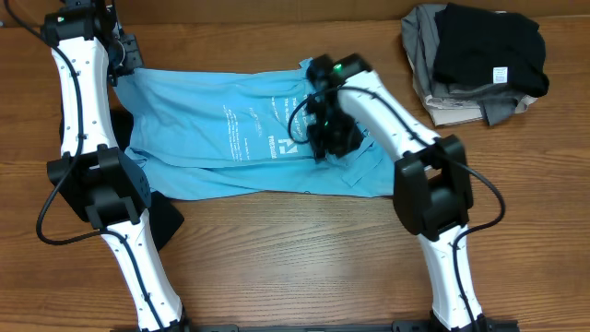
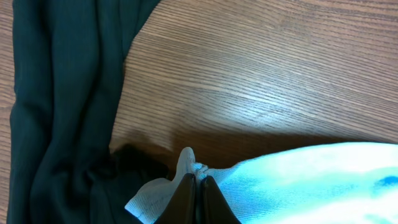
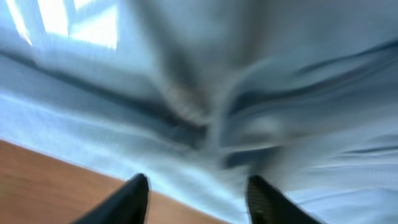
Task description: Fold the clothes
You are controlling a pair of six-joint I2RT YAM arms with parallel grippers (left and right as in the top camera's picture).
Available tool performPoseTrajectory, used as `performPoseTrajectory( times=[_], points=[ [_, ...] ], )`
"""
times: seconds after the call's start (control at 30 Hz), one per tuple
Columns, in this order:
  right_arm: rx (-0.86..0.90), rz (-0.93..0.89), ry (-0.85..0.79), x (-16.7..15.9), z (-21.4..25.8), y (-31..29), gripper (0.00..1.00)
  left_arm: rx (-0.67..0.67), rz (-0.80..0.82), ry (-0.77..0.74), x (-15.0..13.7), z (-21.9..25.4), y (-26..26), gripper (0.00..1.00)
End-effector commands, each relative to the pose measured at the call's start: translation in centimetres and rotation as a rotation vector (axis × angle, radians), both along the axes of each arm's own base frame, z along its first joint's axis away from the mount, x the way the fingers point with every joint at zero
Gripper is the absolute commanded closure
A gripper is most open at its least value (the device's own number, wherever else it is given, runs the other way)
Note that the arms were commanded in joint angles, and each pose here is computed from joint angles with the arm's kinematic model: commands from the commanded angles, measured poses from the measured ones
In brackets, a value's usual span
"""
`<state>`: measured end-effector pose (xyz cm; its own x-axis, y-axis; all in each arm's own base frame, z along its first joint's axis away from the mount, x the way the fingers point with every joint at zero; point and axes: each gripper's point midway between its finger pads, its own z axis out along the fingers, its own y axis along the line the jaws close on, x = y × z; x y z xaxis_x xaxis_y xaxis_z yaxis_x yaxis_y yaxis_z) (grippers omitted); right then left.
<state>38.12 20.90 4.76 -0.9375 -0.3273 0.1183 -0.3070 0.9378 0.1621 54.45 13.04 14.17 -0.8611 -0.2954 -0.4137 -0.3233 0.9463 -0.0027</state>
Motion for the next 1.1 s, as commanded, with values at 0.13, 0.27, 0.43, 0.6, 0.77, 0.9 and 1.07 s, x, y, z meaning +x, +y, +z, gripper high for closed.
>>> performPoseTrajectory(
  times=[0.13,0.27,0.43,0.6,0.77,0.9,1.07],
  points=[
    [0.102,-0.27,-0.288,9.3,5.4,-6.1,0.25,0.019,0.011,-0.046,0.8,1.0,0.4,0.96],
    [0.219,-0.334,-0.257,10.8,3.9,-7.4,0.3,0.021,0.011,-0.053,0.9,1.1,0.4,0.96],
    [0.248,-0.374,-0.234,10.8,1.6,-7.7,0.34,0.021,0.012,-0.057,1.0,1.1,0.4,0.96],
    [0.253,-0.393,-0.242,10.9,-0.5,-7.3,0.35,0.016,0.018,-0.059,1.0,1.1,0.4,0.96],
    [0.273,-0.465,-0.26,11.6,-2.0,-7.2,0.45,0.015,0.024,-0.072,1.3,1.2,0.4,0.96],
    [0.292,-0.466,-0.305,12.7,-1.9,-7.0,0.58,0.017,0.024,-0.083,1.5,1.4,0.5,0.96],
    [0.317,-0.47,-0.367,14.2,-1.3,-6.8,0.83,0.017,0.024,-0.083,1.5,1.4,0.4,0.96]
  ],
)
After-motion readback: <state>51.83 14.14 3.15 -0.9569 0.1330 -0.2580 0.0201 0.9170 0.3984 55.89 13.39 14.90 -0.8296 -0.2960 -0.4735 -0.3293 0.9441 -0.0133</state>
